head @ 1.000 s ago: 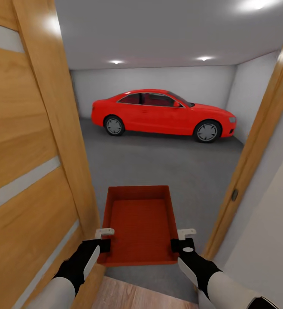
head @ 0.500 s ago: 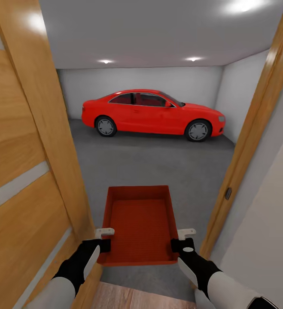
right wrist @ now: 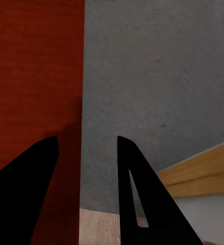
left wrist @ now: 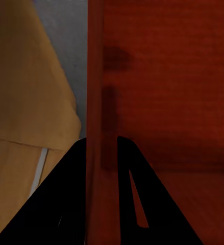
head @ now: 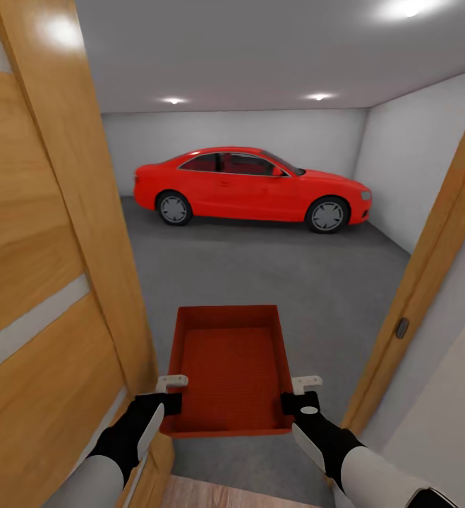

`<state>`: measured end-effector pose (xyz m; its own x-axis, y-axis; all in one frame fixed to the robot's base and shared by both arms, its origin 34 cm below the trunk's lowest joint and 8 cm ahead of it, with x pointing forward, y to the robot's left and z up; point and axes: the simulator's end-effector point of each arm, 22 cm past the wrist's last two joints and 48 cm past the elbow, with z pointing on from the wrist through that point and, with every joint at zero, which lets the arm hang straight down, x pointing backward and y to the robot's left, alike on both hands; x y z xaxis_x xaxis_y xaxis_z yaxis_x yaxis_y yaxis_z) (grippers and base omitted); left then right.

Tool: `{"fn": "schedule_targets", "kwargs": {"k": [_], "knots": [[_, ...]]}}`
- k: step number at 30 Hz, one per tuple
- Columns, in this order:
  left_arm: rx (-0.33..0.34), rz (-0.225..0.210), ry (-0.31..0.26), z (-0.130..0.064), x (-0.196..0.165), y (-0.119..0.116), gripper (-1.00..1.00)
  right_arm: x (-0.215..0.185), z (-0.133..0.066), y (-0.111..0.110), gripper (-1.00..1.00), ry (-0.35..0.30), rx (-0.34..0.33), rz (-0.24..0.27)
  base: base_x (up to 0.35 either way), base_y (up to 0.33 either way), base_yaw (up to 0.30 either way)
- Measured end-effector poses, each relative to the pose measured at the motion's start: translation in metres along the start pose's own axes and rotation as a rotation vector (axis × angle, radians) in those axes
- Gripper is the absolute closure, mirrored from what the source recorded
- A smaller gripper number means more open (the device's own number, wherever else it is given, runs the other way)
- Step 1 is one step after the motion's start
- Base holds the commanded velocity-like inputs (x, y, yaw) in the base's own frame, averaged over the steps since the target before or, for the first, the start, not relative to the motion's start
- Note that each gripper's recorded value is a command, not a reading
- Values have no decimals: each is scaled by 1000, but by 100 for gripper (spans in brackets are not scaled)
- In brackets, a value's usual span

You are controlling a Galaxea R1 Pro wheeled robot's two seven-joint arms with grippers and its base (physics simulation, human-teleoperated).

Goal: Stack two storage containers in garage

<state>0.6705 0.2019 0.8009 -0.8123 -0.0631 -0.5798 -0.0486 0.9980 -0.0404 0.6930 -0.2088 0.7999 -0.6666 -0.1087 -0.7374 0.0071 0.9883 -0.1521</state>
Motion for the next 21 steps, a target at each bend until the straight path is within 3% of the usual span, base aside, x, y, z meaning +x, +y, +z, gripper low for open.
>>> {"fn": "schedule_targets", "kwargs": {"k": [12, 21], "knots": [[-2, 1, 1, -1, -1, 0, 100, 0, 0, 0, 100, 0, 0, 3, 2, 2, -201], [1, 0, 0, 0, 1, 0, 100, 0, 0, 0, 100, 0, 0, 0, 156, 136, -31]]}}
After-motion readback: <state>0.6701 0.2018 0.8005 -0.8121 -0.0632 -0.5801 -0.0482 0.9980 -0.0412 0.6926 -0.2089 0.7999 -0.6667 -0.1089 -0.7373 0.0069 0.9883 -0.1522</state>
